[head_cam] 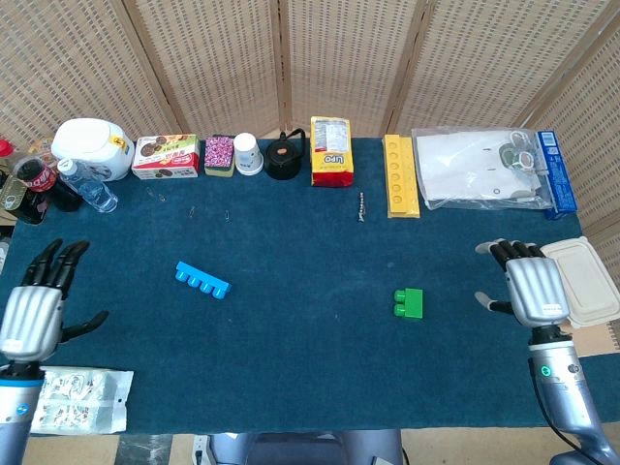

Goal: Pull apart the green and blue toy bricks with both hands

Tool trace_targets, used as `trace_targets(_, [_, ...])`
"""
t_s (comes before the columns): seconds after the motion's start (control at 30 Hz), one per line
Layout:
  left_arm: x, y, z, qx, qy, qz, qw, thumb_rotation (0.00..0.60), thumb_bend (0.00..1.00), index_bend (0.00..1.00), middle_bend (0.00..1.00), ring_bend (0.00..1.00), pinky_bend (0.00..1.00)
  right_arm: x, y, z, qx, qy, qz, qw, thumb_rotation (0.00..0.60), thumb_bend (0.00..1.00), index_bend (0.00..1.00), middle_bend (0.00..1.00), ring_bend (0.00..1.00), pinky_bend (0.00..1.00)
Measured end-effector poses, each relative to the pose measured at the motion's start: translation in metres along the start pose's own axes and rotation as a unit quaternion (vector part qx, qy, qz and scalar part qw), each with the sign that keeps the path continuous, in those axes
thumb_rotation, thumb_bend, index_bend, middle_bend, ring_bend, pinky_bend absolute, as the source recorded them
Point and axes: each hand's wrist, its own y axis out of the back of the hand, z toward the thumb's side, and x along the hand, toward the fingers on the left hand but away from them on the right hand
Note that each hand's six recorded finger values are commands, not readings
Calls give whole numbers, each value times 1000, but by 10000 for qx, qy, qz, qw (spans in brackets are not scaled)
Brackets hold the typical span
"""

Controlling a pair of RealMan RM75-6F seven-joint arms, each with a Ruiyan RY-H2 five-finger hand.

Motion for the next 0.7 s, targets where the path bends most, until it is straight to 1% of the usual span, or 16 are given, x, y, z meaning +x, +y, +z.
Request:
trace_targets(0.13, [-23,14,-27,136,410,115,9990,600,121,90,156,29,150,15,1,-11,188,-223,-36,9996,600,79,344,375,362,334])
trace_targets(0.27, [-46,19,-47,112,795,85,9967,600,121,91,157,30,150,30,4,-19,300,-428,-123,9986,600,79,346,377,361,333])
trace_targets(0.4, [-65,25,-63,234,1095,75,9937,600,121,90,156,29,151,45,8,-25,332,-609,-159,9975,600,79,347,377,360,333])
trace_targets(0.57, [-74,26,-77,342,1348,43,9903,600,122,90,156,30,151,61,10,-30,369,-739,-102,9965,600,79,347,378,358,333])
trace_targets(0.7, [-71,27,-78,370,1371,85,9898,600,123,114,156,30,151,65,11,-30,355,-732,-96,9966,600,81,347,379,355,333])
